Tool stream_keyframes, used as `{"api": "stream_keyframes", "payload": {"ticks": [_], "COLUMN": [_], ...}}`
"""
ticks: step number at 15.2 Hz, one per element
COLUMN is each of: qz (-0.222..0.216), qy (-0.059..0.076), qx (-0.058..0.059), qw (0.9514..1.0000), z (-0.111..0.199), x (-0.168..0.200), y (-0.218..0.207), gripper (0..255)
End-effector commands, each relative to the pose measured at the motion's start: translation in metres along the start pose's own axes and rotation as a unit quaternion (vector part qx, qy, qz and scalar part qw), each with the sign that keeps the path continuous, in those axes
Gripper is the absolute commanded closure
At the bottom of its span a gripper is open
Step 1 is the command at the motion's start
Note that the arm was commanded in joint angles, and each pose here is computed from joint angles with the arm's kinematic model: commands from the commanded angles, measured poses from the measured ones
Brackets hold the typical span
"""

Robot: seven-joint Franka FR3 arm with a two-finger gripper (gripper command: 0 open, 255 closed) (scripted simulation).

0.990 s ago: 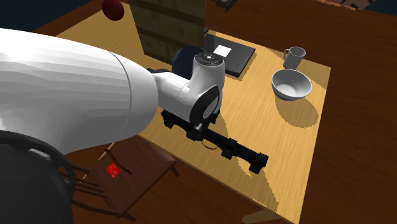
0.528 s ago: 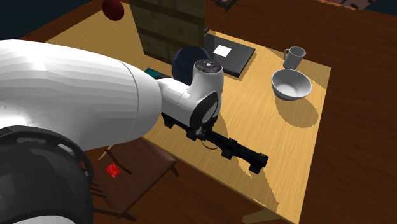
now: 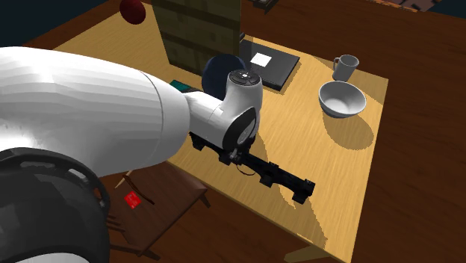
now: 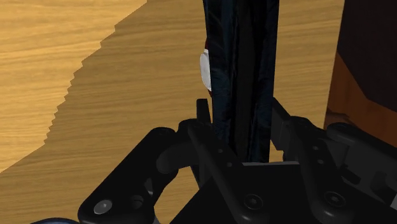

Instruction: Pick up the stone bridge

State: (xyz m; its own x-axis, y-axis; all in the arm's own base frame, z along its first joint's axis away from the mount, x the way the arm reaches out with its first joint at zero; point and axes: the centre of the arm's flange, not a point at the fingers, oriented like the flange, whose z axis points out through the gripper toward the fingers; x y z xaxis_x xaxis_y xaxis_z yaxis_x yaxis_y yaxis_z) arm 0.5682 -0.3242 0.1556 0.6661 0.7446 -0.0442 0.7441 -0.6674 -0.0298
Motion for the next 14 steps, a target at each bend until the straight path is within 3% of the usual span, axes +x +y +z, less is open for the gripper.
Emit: {"api": "stream_keyframes", "payload": {"ticks": [1, 14], "qz": [0.0, 0.0], "qy": [0.0, 0.0], "qx": [0.001, 0.001], "qw": [1.0, 1.0], "z": [-0.004, -0.073], "x": [-0.001, -0.004], "y": [0.0, -0.002], "gripper": [255, 255]}}
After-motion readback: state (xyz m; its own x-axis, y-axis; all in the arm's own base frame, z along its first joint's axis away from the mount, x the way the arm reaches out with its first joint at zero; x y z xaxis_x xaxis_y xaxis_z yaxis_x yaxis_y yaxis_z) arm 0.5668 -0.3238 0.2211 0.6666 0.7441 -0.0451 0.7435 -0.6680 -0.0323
